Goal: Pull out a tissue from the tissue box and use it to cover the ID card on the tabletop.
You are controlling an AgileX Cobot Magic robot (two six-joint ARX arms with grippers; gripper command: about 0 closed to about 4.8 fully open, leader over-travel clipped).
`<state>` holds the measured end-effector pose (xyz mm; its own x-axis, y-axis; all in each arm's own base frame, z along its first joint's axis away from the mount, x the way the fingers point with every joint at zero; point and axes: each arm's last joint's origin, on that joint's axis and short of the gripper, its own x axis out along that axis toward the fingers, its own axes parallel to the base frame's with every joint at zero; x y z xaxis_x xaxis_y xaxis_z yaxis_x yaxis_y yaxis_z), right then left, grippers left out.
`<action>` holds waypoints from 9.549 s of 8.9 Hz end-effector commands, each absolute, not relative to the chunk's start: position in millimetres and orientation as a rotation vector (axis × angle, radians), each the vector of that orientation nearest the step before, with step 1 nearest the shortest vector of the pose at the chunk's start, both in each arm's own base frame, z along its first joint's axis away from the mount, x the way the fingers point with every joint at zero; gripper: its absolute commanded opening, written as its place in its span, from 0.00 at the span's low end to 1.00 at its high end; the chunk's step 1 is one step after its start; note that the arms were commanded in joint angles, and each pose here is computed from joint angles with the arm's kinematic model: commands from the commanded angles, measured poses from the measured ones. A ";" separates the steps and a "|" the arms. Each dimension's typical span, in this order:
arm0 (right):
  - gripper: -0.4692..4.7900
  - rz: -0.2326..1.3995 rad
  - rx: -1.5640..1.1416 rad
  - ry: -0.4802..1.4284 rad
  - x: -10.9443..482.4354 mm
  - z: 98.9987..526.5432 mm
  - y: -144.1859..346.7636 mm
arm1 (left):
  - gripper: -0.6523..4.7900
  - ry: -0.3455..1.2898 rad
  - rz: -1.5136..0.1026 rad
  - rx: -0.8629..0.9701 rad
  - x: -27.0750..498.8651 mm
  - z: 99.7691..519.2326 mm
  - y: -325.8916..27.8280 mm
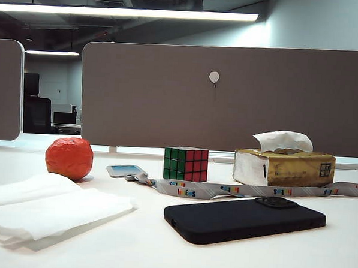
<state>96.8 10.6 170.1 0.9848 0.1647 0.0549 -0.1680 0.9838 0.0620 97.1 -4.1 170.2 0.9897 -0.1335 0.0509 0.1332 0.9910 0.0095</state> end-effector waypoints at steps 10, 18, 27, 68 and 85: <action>0.08 0.169 0.066 -0.065 96.8 170.8 10.7 | 0.11 -0.082 -0.324 0.013 95.5 174.1 -9.5; 0.08 0.333 0.048 -0.248 92.7 188.9 15.0 | 0.11 -0.153 -0.840 0.038 86.3 181.8 -21.9; 0.64 0.406 -0.005 0.246 224.4 288.2 28.6 | 0.11 -0.154 -0.838 0.038 86.3 181.9 -21.9; 0.08 0.507 -0.019 0.239 336.6 156.1 29.5 | 0.11 -0.141 -0.803 0.030 87.3 180.7 -21.1; 0.08 1.055 -0.058 -0.100 308.4 269.8 169.8 | 0.11 -0.142 -0.802 0.030 87.3 180.8 -21.1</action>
<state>308.8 163.4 272.4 0.5012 0.8634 0.0579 -0.8595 0.5044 -0.0823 87.6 -21.1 179.1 0.6876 -0.7178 0.1095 0.7145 0.6957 0.0741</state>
